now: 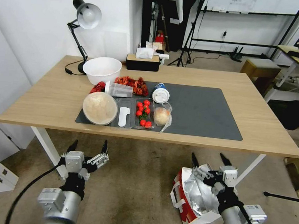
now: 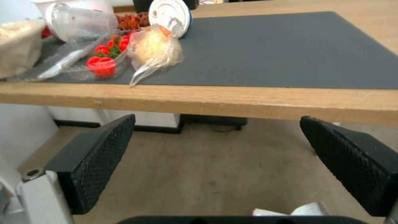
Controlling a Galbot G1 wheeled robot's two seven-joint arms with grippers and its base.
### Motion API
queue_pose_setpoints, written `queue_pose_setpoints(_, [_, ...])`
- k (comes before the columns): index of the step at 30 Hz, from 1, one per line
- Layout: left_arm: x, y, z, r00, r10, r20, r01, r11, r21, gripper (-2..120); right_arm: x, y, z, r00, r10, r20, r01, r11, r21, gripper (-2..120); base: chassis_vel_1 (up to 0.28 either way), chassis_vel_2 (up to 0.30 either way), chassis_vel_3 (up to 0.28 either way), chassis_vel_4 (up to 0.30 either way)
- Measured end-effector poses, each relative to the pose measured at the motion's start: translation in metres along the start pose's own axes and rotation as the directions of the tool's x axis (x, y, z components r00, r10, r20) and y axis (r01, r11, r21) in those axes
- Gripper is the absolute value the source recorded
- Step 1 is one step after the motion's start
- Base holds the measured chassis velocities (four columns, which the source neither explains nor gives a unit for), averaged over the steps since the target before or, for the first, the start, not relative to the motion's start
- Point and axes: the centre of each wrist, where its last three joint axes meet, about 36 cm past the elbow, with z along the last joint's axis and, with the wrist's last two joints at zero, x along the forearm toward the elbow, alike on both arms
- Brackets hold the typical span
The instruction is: Pick up the food delivery bag from the floor and place it on the table.
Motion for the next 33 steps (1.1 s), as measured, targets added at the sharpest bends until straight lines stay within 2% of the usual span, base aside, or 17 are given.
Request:
queue_pose_setpoints(3, [0.003,-0.002,-0.003,1.0,-0.005,-0.021,0.005,1.0,0.023,100,-0.003,-0.012,0.004,1.0,-0.008,0.022,0.008,1.0,-0.026,100,0.0,0.0,0.0,0.0])
queue_pose_setpoints(10, [0.005,-0.003,-0.002,1.0,0.001,-0.017,-0.001,0.999,0.04,100,-0.003,-0.012,0.007,0.998,-0.005,0.062,0.006,1.0,-0.024,100,0.0,0.0,0.0,0.0])
queue_pose_setpoints(21, [0.005,-0.002,0.027,0.995,0.06,0.08,-0.069,0.991,0.118,100,-0.001,-0.01,0.009,0.997,0.009,0.075,-0.008,1.0,-0.013,100,0.0,0.0,0.0,0.0])
queue_pose_setpoints(33, [0.001,0.002,0.028,0.992,0.072,0.099,-0.083,0.991,0.106,100,0.001,-0.01,0.006,0.996,0.022,0.087,-0.021,1.0,-0.012,100,0.0,0.0,0.0,0.0])
